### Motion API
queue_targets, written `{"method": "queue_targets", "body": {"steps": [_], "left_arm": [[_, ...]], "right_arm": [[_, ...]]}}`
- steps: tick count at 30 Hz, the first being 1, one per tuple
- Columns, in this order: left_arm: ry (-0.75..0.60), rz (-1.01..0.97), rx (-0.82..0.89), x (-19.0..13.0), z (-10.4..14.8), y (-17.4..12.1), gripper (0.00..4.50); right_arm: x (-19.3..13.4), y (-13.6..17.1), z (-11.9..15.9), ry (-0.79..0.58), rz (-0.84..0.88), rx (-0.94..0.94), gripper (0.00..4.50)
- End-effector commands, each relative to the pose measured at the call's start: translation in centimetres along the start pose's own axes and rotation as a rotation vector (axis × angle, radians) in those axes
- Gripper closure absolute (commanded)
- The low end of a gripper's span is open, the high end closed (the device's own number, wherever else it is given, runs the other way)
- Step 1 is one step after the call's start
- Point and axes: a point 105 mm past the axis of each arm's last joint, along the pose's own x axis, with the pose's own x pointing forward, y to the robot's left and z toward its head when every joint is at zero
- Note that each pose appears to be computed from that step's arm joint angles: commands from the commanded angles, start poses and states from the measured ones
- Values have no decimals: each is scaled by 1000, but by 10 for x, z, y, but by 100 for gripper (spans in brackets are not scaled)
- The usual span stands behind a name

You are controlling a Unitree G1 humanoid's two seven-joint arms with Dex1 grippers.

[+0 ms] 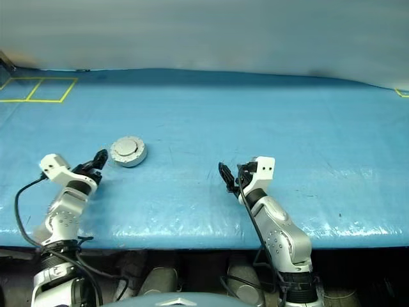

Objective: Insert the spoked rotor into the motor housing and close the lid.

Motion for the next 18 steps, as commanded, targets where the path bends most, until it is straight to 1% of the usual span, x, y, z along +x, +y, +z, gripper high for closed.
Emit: {"method": "queue_targets", "body": {"steps": [1, 3, 5, 8, 9, 11, 13, 15, 17, 18], "left_arm": [[-68, 0, 23, -5, 22, 7, 60], [-92, -67, 20, -7, 29, -5, 60], [-107, -166, 30, -9, 34, -27, 60], [-83, -400, 81, -18, 29, -80, 60], [-63, -475, 108, -22, 24, -97, 60], [-30, -660, 167, -37, 12, -142, 60], [-2, -798, 204, -50, 1, -177, 60], [26, -886, 253, -59, -12, -199, 60], [92, -984, 339, -69, -35, -217, 60], [138, -1032, 389, -75, -51, -222, 60]], "right_arm": [[3, 4, 4, -14, 21, -15, 90], [3, 6, 5, -17, 27, -13, 90], [3, 9, 8, -27, 49, -22, 90], [2, 15, 12, -42, 75, -96, 90], [1, 17, 14, -47, 84, -124, 90], [1, 20, 17, -57, 83, -193, 90], [1, 22, 23, -77, 75, -261, 90], [0, 26, 27, -93, 74, -327, 90], [-1, 31, 27, -88, 84, -425, 90], [-4, 35, 23, -76, 111, -473, 90]]}}
